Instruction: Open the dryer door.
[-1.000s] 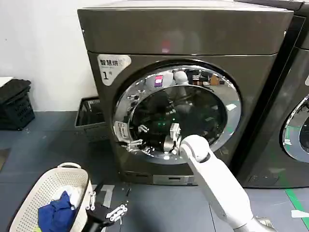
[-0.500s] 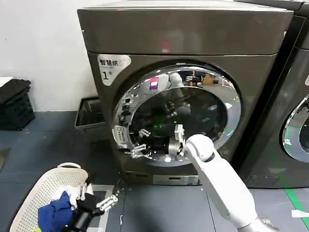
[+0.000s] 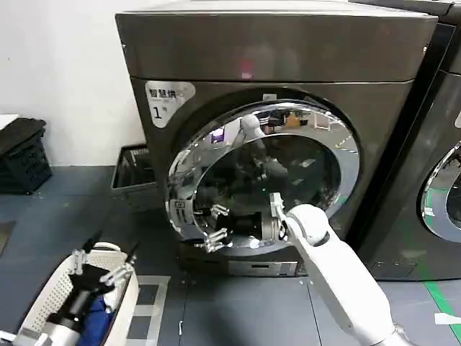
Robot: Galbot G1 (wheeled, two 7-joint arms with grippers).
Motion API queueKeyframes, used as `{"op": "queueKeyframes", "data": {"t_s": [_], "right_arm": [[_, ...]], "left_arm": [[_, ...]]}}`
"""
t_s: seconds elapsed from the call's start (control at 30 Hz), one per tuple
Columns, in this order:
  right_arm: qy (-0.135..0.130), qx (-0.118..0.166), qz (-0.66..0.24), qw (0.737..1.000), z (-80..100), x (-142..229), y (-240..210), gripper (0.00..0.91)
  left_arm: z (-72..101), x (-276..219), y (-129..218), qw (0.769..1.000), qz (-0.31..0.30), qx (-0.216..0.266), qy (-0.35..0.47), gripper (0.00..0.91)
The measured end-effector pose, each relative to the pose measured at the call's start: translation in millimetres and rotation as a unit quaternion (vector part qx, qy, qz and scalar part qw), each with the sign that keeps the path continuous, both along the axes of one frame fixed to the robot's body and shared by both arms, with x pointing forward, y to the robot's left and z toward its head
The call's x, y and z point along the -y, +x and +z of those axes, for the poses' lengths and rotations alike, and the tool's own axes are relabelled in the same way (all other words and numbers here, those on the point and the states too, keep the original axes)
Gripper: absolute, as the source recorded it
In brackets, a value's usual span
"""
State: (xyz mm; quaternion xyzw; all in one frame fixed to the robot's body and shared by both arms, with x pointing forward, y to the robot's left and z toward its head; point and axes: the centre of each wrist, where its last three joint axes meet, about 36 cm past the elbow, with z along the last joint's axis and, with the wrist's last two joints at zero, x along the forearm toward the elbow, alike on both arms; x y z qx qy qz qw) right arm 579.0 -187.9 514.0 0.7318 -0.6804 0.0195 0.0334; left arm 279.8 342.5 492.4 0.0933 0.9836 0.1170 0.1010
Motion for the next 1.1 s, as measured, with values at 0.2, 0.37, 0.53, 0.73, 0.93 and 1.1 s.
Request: {"op": "queueKeyframes", "data": {"t_s": [0.2,0.37,0.53,0.73,0.93,1.1], "right_arm": [[-0.003,-0.003,0.037,0.999,-2.9,11,-5,0.907],[-0.002,-0.004,0.063,0.998,-5.4,24,-10,0.907],[-0.006,-0.003,0.073,0.997,-8.5,41,-15,0.907],[-0.004,0.006,0.061,0.998,-13.8,61,-24,0.907],[0.001,0.013,0.056,0.998,-20.3,73,-34,0.907],[0.002,0.02,0.055,0.998,-24.4,76,-43,0.907]], "left_arm": [[4.7,-22,12,0.999,0.023,-0.011,-0.027,0.907],[10.1,-36,26,0.999,0.032,-0.001,-0.031,0.907],[11.8,-48,45,0.999,0.025,-0.011,-0.04,0.907],[12.3,-58,71,0.997,-0.006,-0.033,-0.068,0.907],[11.9,-72,105,0.992,-0.058,-0.062,-0.095,0.907],[13.6,-85,133,0.988,-0.095,-0.077,-0.098,0.907]]}}
